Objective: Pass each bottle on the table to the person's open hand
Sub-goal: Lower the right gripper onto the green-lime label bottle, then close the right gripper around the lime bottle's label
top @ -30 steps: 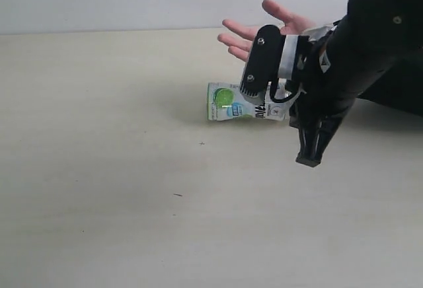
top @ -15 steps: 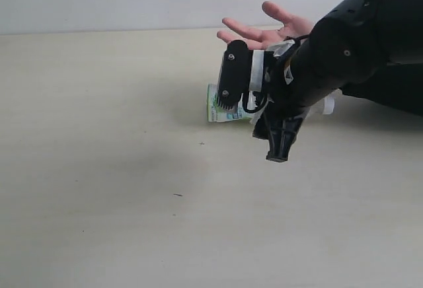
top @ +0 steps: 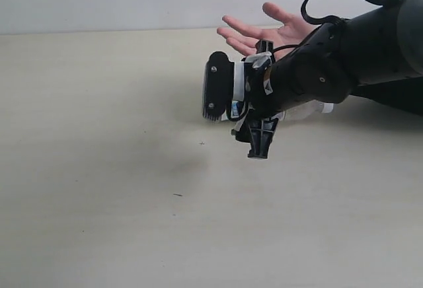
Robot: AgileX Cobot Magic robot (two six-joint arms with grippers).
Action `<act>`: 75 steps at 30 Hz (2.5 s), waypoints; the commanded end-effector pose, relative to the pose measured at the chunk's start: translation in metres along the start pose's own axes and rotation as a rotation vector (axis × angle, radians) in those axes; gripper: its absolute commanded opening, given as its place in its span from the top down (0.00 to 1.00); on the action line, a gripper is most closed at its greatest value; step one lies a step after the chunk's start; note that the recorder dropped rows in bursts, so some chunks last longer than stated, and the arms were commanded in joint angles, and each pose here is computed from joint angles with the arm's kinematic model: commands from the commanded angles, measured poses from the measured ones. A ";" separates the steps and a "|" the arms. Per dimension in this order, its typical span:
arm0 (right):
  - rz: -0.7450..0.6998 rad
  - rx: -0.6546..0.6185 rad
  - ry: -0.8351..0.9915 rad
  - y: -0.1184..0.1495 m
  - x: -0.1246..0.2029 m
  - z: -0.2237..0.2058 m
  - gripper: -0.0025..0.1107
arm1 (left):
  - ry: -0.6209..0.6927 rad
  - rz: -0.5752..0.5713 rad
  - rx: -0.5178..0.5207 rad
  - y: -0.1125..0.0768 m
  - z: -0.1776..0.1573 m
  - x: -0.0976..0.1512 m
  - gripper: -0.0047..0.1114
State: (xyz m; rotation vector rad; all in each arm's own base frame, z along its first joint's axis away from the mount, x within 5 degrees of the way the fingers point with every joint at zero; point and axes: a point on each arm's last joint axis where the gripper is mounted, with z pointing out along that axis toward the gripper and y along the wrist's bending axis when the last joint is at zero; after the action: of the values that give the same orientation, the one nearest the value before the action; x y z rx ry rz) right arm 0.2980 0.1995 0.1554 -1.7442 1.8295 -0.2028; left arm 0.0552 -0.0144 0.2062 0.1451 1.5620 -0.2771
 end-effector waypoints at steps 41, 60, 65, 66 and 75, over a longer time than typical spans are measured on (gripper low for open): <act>-0.089 0.072 0.182 -0.024 0.000 0.040 0.28 | -0.015 0.001 0.004 0.000 -0.001 -0.001 0.96; -0.082 0.089 0.166 -0.025 -0.001 0.040 0.29 | -0.015 0.001 0.004 0.000 -0.001 -0.001 0.96; -0.074 0.091 0.166 -0.025 -0.001 0.040 0.29 | -0.015 0.001 0.004 0.000 -0.001 -0.001 0.96; -0.074 0.091 0.166 -0.025 -0.001 0.040 0.29 | -0.015 0.001 0.004 0.000 -0.001 -0.001 0.96; -0.073 0.090 0.170 -0.025 0.000 0.040 0.29 | -0.015 0.001 0.004 0.000 -0.001 -0.001 0.96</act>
State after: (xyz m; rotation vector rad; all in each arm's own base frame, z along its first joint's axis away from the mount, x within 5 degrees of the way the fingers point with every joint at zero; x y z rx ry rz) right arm 0.3389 0.2063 0.1338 -1.7849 1.8562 -0.4715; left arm 0.0552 -0.0144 0.2062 0.1451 1.5620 -0.2771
